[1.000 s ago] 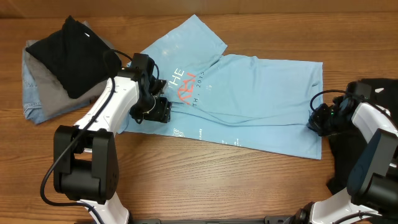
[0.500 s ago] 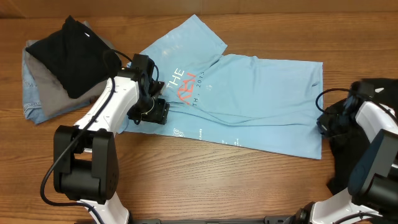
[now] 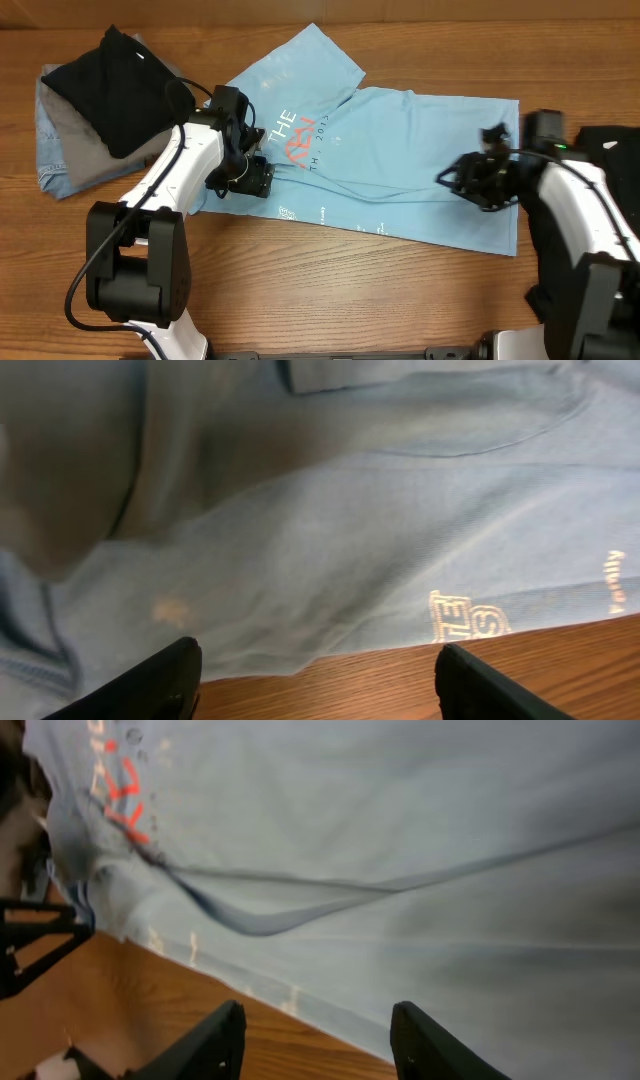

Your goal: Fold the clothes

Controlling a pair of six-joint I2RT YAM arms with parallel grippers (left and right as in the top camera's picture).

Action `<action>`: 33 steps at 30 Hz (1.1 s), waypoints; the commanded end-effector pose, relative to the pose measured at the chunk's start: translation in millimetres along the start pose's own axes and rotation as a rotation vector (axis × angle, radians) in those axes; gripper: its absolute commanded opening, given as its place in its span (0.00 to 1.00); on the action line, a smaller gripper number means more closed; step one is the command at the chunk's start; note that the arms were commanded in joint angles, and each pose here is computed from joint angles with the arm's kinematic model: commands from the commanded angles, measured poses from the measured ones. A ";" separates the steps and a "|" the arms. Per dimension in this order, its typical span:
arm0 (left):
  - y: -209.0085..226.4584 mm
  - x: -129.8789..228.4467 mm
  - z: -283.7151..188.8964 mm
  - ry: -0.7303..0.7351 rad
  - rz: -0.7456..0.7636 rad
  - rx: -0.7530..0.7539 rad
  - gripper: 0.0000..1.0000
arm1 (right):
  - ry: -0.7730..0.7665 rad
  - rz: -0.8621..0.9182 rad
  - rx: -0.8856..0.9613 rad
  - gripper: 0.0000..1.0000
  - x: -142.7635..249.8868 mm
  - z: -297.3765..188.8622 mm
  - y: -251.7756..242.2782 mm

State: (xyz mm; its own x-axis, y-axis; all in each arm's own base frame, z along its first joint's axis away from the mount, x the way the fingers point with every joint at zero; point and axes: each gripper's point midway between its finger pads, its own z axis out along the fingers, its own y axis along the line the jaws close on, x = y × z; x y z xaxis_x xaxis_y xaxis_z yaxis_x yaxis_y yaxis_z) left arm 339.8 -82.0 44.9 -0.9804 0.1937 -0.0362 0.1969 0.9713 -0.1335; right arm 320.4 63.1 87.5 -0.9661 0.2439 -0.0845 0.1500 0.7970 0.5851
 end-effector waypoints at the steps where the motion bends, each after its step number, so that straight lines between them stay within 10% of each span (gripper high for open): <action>1: -14.5 -2.0 2.8 -0.001 0.004 0.074 0.79 | 0.036 -0.096 0.120 0.55 6.0 28.9 11.9; 11: -14.4 -1.9 2.8 -0.001 0.003 0.073 0.80 | 0.137 -0.088 0.200 0.43 28.0 95.3 20.1; 19: -14.4 -1.8 2.8 0.000 0.000 0.073 0.80 | 0.044 -0.065 0.158 0.04 3.8 97.0 32.5; 24: -14.4 -1.1 2.8 0.003 0.000 0.074 0.79 | 0.011 -0.031 0.100 0.04 -8.4 94.4 46.8; 26: -14.4 1.0 2.8 0.011 -0.001 0.074 0.80 | 0.094 -0.001 0.067 0.34 10.3 93.5 50.3; 33: -14.4 -0.6 2.8 0.004 0.000 0.074 0.80 | 0.166 0.263 0.117 0.40 32.0 90.6 43.2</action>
State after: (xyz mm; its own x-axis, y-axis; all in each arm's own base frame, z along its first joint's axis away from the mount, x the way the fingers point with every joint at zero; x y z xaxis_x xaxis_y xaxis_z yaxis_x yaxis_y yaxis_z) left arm 337.7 -91.4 46.5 -0.9804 0.1935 -0.0356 0.1968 0.9619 -0.1896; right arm 309.1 151.1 29.8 -0.9607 0.2452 0.1303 0.2776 0.8379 0.4700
